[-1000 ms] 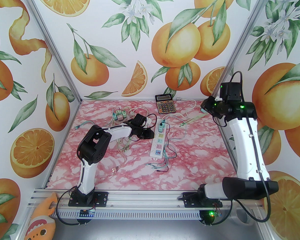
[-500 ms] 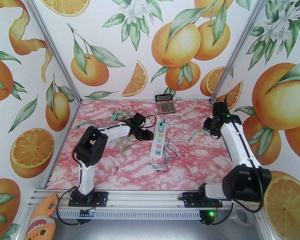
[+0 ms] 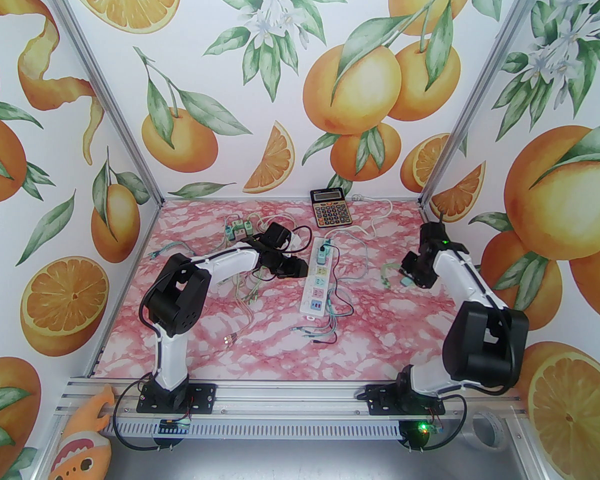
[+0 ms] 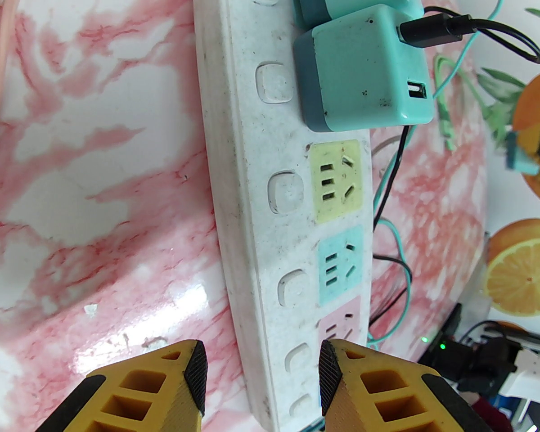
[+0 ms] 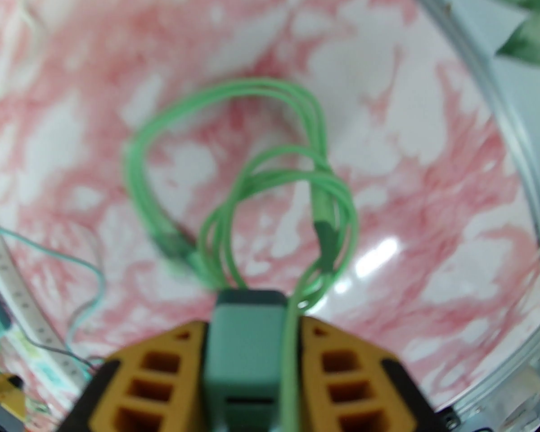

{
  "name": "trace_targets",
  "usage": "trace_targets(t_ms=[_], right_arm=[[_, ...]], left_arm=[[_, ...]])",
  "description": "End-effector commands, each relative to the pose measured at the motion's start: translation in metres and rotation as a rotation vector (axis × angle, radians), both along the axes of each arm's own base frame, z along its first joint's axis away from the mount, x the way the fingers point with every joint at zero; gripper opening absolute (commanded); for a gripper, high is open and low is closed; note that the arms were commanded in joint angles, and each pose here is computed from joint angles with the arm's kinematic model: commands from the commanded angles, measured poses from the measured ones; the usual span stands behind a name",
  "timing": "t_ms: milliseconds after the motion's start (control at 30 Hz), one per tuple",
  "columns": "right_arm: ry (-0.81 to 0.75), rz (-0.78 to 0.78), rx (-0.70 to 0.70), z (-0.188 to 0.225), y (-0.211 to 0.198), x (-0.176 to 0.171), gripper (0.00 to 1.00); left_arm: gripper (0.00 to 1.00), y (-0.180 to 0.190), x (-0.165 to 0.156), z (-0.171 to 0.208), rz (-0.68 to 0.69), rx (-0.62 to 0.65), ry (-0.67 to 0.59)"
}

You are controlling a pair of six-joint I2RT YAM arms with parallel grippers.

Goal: Pull the plug off the socket

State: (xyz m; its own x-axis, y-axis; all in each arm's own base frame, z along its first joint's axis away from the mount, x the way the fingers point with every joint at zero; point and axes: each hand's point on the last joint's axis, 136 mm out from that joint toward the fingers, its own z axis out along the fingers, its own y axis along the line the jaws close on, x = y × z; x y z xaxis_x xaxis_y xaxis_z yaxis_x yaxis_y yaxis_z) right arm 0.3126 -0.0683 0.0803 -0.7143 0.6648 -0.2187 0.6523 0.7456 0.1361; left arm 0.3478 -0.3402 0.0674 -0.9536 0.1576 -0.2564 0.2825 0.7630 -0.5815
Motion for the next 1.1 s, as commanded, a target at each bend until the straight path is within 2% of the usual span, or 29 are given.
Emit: trace_targets(t_ms=[0, 233, 367, 400, 667, 800, 933, 1000, 1067], right_arm=[[0.000, -0.025, 0.027, -0.012, 0.003, -0.001, 0.29], [0.061, -0.016, 0.023, -0.032, 0.004, -0.017, 0.33], [0.036, -0.004, 0.032, -0.021, 0.007, -0.016, 0.56], [0.027, -0.001, 0.032, -0.017, 0.008, -0.015, 0.59], [-0.071, 0.096, -0.054, 0.041, 0.027, -0.001, 0.70], [-0.122, 0.151, -0.045, 0.059, 0.047, 0.008, 0.70], [-0.195, 0.214, 0.020, 0.071, 0.074, 0.018, 0.72], [-0.225, 0.237, 0.051, 0.074, 0.086, 0.022, 0.63], [-0.249, 0.261, 0.085, 0.073, 0.100, 0.026, 0.59]], left_arm=[[0.46, 0.003, 0.003, 0.020, 0.002, -0.019, -0.048], [0.47, 0.001, 0.003, 0.024, -0.001, -0.031, -0.054], [0.48, 0.001, 0.004, 0.031, -0.001, -0.035, -0.067], [0.48, 0.002, 0.004, 0.033, 0.001, -0.037, -0.070], [0.52, -0.003, 0.011, 0.057, -0.003, -0.063, -0.119], [0.52, -0.003, 0.015, 0.064, -0.004, -0.060, -0.148], [0.51, -0.007, 0.017, 0.071, -0.010, -0.073, -0.178], [0.49, -0.011, 0.017, 0.075, -0.020, -0.082, -0.199], [0.48, -0.018, 0.017, 0.079, -0.038, -0.093, -0.227]])
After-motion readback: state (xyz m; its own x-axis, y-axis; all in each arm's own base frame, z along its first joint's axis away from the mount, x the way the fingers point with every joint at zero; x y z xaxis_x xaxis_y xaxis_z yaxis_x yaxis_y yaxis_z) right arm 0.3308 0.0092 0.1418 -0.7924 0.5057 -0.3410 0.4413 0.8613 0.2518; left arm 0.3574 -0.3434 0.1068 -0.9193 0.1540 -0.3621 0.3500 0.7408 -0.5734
